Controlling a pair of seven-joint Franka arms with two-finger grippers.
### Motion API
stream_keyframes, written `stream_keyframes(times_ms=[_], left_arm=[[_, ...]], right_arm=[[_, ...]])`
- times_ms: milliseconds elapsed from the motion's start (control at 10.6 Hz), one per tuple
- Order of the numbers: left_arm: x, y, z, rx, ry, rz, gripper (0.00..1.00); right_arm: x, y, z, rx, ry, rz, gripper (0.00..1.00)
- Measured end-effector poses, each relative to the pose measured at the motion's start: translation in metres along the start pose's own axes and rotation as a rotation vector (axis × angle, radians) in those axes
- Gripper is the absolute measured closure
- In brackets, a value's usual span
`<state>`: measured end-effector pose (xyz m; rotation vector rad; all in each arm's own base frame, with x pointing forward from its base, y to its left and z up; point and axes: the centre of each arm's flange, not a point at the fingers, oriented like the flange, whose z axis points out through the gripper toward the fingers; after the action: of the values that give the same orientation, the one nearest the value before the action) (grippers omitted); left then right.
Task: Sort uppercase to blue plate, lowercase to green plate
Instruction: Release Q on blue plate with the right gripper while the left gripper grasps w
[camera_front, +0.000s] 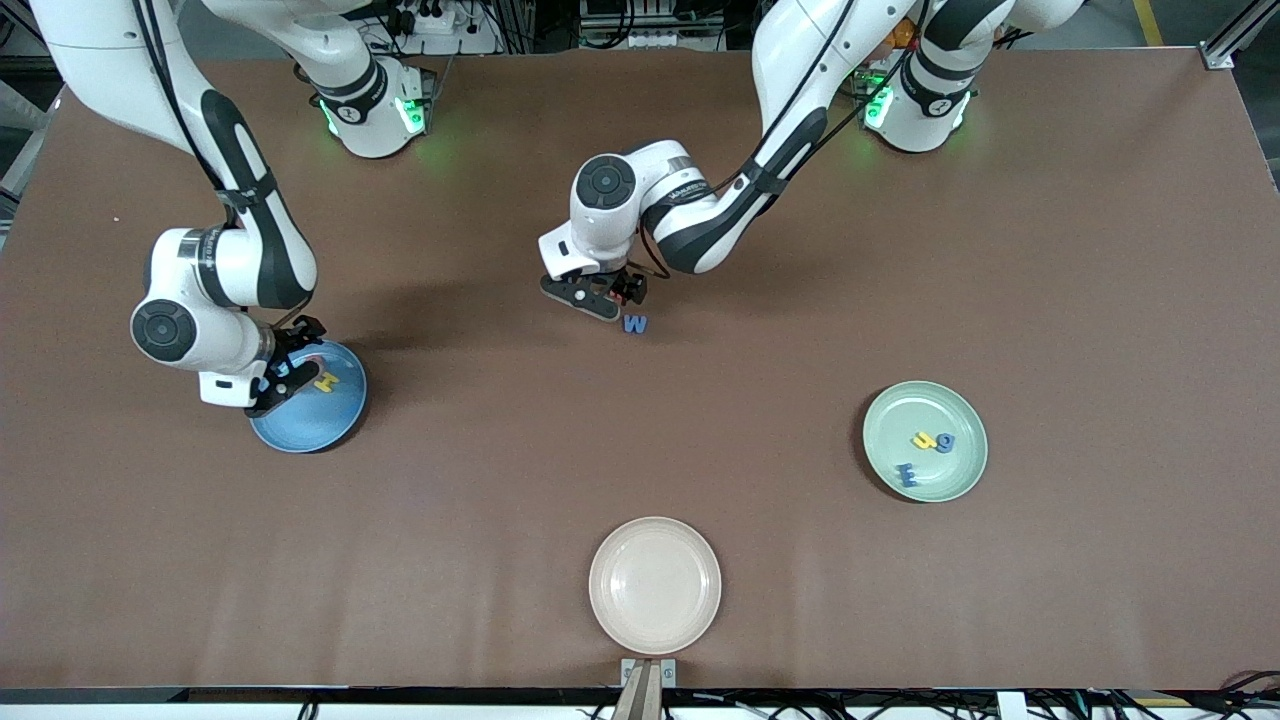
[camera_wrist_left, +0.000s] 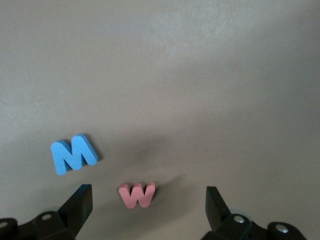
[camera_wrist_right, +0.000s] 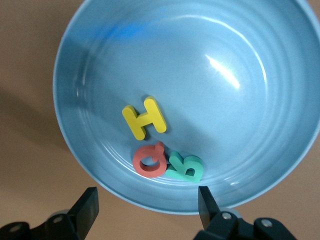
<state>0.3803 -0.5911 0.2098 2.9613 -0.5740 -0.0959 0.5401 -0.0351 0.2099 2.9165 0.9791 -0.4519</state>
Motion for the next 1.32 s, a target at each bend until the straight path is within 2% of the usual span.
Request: stream_keyframes(times_ms=[189,566,754,849,943,1131,1226,1320], left_arm=[[-0.003,0.0,0.009,0.016,-0.007,-0.029,0.0],[-0.006,-0.005,0.025,0.042,-0.02,-0.052,0.01],[-0.012,-0.002,0.036,0.05,-0.032,-0.048,0.02],[-0.013,-0.001,0.038,0.052,-0.035,-0.051,0.04],[-0.014,0.0,0.039,0.053,-0.035,-0.055,0.12],[-0.013,-0.001,0.038,0.053,-0.034,-0.056,0.16],[-0.013,-0.001,0.038,0.054,-0.033,-0.056,0.25],[-0.013,-0.001,0.038,0.055,-0.032,-0.055,0.26]], right_arm=[[0.009,-0.006,-0.02,0.01,-0.015,0.064,0.11],[0.038,-0.047,-0.05,0.005,0.001,0.193,0.12],[0.059,-0.075,-0.062,-0.008,0.051,0.268,0.11],[0.072,-0.094,-0.07,-0.013,0.076,0.305,0.02],[0.083,-0.111,-0.078,-0.016,0.094,0.331,0.0],[0.1,-0.139,-0.091,-0.017,0.123,0.332,0.0],[0.106,-0.147,-0.097,-0.02,0.147,0.32,0.0],[0.112,-0.152,-0.102,-0.024,0.179,0.31,0.0]])
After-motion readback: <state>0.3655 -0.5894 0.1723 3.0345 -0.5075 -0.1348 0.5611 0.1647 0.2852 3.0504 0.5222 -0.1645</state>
